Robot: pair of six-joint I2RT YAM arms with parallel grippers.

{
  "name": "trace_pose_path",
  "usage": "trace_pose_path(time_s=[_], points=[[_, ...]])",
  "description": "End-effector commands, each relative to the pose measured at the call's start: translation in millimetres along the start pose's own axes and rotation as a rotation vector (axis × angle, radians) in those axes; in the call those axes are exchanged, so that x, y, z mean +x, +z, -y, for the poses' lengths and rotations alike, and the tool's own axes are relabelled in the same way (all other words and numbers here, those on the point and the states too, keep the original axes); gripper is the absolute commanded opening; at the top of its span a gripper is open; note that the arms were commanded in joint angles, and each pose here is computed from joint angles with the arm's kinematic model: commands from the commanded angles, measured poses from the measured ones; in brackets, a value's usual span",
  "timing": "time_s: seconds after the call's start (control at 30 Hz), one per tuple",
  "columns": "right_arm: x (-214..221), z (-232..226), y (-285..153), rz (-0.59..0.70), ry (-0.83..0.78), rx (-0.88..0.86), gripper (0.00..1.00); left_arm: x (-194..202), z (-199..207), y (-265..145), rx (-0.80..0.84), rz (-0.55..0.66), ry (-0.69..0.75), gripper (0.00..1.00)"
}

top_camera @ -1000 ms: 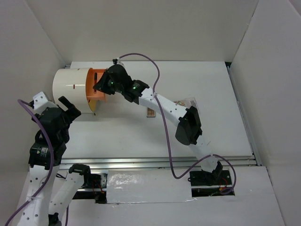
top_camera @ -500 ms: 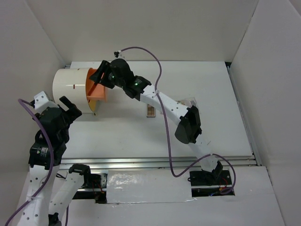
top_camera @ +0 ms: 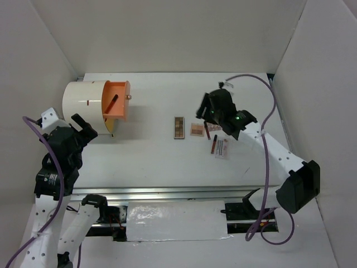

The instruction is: Organize the makeup

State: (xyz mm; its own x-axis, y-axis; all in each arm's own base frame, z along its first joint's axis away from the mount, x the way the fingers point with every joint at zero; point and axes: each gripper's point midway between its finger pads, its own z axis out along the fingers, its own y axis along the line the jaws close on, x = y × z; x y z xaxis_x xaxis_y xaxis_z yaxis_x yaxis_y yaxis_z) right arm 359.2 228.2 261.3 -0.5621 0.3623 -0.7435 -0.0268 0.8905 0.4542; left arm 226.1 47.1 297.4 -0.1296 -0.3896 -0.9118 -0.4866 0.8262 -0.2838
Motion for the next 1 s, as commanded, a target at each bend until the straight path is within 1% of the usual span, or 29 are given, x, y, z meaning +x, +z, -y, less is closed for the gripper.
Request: trace_pose_path(time_s=[0.0, 0.03, 0.13, 0.33, 0.43, 0.63, 0.97], points=[[62, 116, 6, -0.145, -0.034, 0.285, 0.66, -15, 6, -3, 0.025, 0.038, -0.021, 0.99], [69, 133, 0, -0.15, -0.022, 0.308, 0.66, -14, 8, -2, 0.03, 0.031, -0.017, 0.99], [89, 146, -1, -0.194, -0.022, 0.308, 0.65, -12, 9, -1, 0.03, 0.021, -0.01, 0.99], [129, 159, 17, -0.291, -0.008, 0.313, 0.62, -12, 10, -1, 0.039, 0.023, -0.01, 0.99], [141, 162, 25, -0.316, -0.002, 0.32, 0.61, -11, 10, -1, 0.039, 0.019, -0.007, 0.99], [155, 168, 40, -0.353, -0.001, 0.33, 0.58, -12, 10, -2, 0.043, 0.024, -0.008, 0.99], [176, 184, 51, -0.396, 0.0, 0.392, 0.56, -12, 10, -3, 0.044, 0.026, -0.007, 0.99]])
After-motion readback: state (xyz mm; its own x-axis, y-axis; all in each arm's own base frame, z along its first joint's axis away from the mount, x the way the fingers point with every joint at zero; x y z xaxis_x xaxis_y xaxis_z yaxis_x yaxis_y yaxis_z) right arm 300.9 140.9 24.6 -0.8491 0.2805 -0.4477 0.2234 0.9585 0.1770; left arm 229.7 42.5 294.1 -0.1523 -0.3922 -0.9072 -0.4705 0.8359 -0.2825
